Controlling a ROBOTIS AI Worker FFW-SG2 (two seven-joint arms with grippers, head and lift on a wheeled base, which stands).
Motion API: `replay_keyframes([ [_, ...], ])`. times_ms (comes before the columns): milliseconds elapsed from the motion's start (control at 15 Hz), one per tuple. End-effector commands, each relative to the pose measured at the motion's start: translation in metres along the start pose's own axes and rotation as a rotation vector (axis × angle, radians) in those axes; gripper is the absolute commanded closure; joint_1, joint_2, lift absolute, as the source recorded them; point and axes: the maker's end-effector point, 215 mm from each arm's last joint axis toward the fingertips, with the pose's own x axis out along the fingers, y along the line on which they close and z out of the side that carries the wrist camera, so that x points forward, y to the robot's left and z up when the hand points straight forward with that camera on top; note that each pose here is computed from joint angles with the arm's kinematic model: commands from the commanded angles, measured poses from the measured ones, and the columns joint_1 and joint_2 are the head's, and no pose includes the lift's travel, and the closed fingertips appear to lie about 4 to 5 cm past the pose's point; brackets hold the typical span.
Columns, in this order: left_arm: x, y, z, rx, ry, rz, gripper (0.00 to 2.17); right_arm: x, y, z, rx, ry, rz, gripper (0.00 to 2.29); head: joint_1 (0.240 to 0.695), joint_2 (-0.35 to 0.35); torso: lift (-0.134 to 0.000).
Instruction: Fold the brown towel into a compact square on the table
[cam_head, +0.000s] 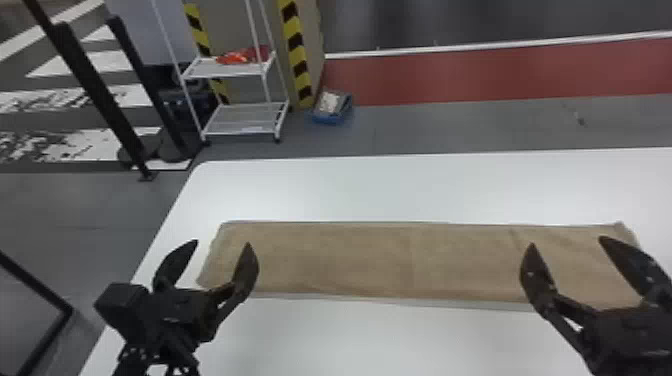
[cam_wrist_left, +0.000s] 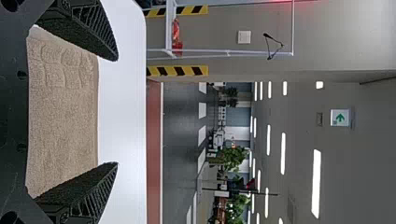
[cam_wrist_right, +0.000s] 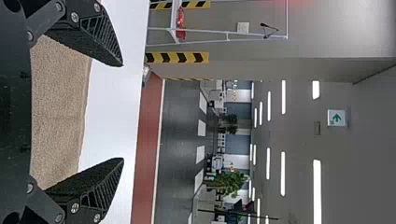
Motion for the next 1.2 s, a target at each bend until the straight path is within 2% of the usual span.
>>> replay_keyframes([
  [0, 0.0, 0.0, 0.0, 0.002, 0.0, 0.0, 0.08, 0.0, 0.0, 0.0, 0.003, 0.001, 0.0, 0.18, 0.695, 0.192, -0.125],
  [800, 0.003, 0.0, -0.009, 0.003, 0.03, 0.001, 0.09, 0.0, -0.002, -0.002, 0.01, 0.003, -0.004, 0.18, 0.695, 0.189, -0.125],
  [933, 0.007, 0.001, -0.019, 0.002, 0.074, -0.003, 0.14, 0.0, -0.002, -0.002, 0.01, 0.003, -0.004, 0.18, 0.695, 0.189, -0.125],
  [1133, 0.018, 0.011, -0.039, -0.004, 0.199, 0.003, 0.15, -0.001, -0.003, -0.004, 0.01, 0.006, -0.005, 0.18, 0.695, 0.189, -0.125],
])
